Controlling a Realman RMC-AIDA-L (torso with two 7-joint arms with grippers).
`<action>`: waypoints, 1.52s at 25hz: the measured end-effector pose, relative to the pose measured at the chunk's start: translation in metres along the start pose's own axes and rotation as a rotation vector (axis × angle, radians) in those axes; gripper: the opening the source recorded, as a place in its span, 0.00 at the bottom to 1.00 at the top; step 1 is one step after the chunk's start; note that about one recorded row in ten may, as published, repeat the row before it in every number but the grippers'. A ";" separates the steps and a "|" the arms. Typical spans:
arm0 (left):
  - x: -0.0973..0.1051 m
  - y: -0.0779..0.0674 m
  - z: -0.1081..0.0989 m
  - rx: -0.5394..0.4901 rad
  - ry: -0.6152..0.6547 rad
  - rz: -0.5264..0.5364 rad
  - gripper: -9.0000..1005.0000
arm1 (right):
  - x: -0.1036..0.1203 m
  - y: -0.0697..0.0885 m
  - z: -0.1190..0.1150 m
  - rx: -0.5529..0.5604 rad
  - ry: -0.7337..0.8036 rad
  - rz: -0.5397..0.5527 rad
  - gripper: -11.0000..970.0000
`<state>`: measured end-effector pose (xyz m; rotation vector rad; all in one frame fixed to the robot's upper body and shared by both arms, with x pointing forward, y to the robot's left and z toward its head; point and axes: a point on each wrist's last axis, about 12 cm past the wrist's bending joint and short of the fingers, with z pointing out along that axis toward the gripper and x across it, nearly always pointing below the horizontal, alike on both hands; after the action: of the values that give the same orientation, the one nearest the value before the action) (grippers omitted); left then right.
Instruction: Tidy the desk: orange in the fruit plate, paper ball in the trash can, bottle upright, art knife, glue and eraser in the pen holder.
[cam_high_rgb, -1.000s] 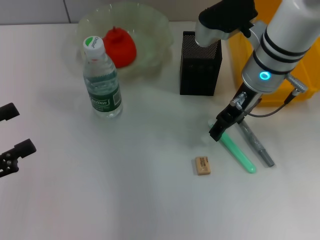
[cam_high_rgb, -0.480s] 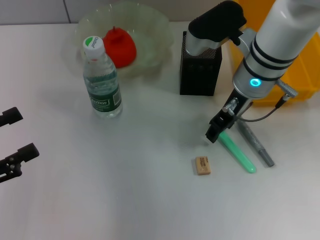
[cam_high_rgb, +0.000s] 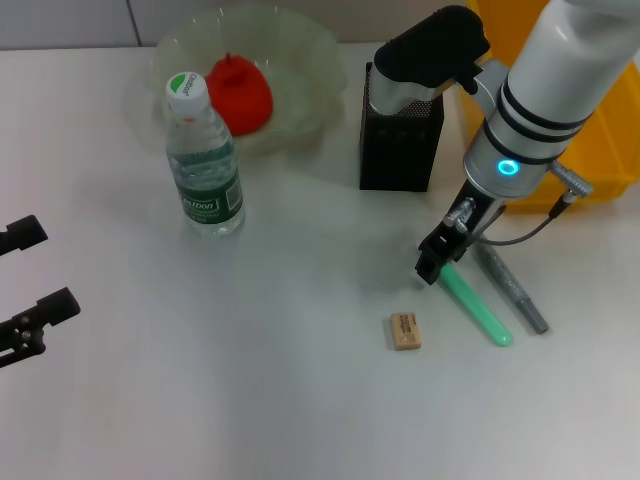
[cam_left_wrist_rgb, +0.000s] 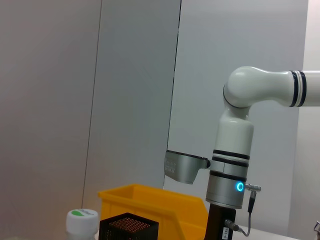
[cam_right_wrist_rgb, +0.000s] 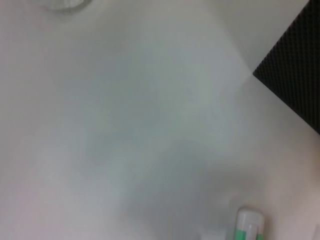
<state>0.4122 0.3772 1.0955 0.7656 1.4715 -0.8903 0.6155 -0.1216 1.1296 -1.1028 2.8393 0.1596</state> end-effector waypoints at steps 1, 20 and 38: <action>0.000 0.000 0.000 0.000 0.000 0.000 0.81 | 0.000 0.000 0.000 0.000 0.000 0.001 0.46; 0.000 0.000 0.001 0.003 -0.001 0.002 0.81 | 0.000 -0.003 0.006 0.007 -0.008 0.012 0.38; 0.000 0.000 0.000 -0.004 -0.003 0.006 0.81 | 0.007 -0.002 -0.051 -0.030 -0.183 -0.016 0.18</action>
<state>0.4120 0.3773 1.0952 0.7651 1.4676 -0.8829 0.6093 -0.1347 1.1787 -1.0568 2.6739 0.2873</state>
